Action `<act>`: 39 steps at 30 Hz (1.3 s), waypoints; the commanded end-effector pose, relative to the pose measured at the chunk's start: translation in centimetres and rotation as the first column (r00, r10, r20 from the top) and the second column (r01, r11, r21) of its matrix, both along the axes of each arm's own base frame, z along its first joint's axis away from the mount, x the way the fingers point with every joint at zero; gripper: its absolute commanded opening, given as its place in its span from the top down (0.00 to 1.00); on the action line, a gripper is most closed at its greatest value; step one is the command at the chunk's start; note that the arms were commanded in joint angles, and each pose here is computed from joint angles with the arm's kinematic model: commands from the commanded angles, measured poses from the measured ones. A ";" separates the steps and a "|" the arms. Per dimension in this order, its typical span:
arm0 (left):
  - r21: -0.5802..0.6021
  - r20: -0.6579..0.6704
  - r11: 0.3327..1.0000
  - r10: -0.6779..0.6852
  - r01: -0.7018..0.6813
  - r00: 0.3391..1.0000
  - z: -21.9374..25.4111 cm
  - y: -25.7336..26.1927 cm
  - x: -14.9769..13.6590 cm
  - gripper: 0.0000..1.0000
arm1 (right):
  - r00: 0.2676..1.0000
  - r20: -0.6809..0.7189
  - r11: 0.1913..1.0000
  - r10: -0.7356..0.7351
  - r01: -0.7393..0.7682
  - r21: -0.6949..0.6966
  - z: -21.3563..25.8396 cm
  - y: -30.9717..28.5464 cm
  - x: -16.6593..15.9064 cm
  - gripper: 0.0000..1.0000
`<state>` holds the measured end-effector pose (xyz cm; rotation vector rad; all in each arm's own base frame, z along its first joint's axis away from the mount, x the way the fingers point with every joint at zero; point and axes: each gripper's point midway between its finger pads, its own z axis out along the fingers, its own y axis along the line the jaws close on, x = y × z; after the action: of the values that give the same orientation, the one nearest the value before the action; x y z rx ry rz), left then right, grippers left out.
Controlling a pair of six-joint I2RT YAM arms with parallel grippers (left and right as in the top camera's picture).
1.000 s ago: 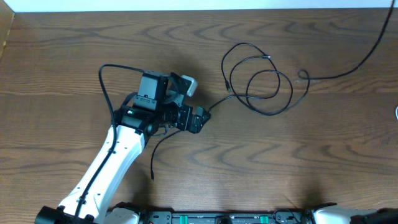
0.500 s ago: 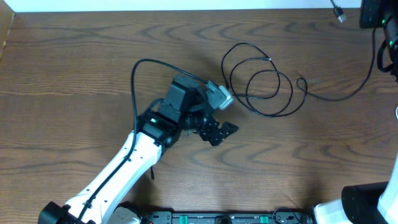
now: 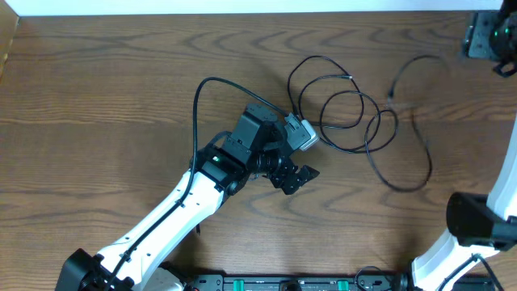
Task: Untangle cables
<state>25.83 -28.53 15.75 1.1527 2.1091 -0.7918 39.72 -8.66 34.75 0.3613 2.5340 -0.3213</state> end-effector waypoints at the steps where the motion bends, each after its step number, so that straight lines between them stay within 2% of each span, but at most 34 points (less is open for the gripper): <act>1: 0.008 0.027 1.000 -0.010 0.010 1.000 0.1 0.0 0.2 0.07 | 0.989 -0.001 0.963 0.150 -0.146 0.226 -1.6 3.6 0.8 0.01; 4: 0.015 0.040 1.000 0.003 -0.004 0.999 0.1 0.1 0.6 0.08 | 0.894 0.060 0.817 0.445 -0.432 0.380 -1.9 9.0 0.9 0.01; 6: 0.027 0.057 0.999 0.026 -0.028 0.998 0.0 0.3 1.1 0.09 | 0.822 0.075 0.721 0.565 -0.536 0.440 -2.4 11.8 0.2 0.01; 13: 0.028 0.054 0.999 0.036 -0.037 0.998 0.0 0.3 1.1 0.14 | 0.733 -0.099 0.681 0.674 -0.563 0.468 -8.5 15.6 -0.3 0.01; 16: 0.025 0.045 0.999 0.043 -0.045 0.998 0.0 0.3 1.1 0.14 | 0.610 -0.137 0.592 0.781 -0.652 0.473 -12.3 17.9 -0.7 0.01; 21: 0.021 0.034 0.998 0.056 -0.057 0.998 0.0 0.4 1.2 0.14 | 0.330 -0.153 0.363 0.931 -0.820 0.442 -18.4 20.7 -1.6 0.01; 23: 0.019 0.030 0.998 0.062 -0.062 0.998 0.0 0.4 1.2 0.14 | 0.260 -0.141 0.295 0.955 -0.863 0.410 -20.1 21.6 -1.3 0.01; 31: 0.024 -0.022 0.975 0.219 -0.219 0.975 -0.2 2.5 3.3 0.16 | 0.120 -0.125 0.157 0.985 -0.925 0.345 -26.8 23.8 -1.5 0.03; 39: 0.022 -0.026 0.973 0.230 -0.229 0.973 -0.2 2.7 3.5 0.16 | 0.118 -0.123 0.154 0.985 -0.928 0.340 -30.7 23.6 -2.5 0.10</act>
<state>29.12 -25.96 15.49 0.9165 2.2170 -0.6881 37.93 14.80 4.52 -1.4421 2.4822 0.4234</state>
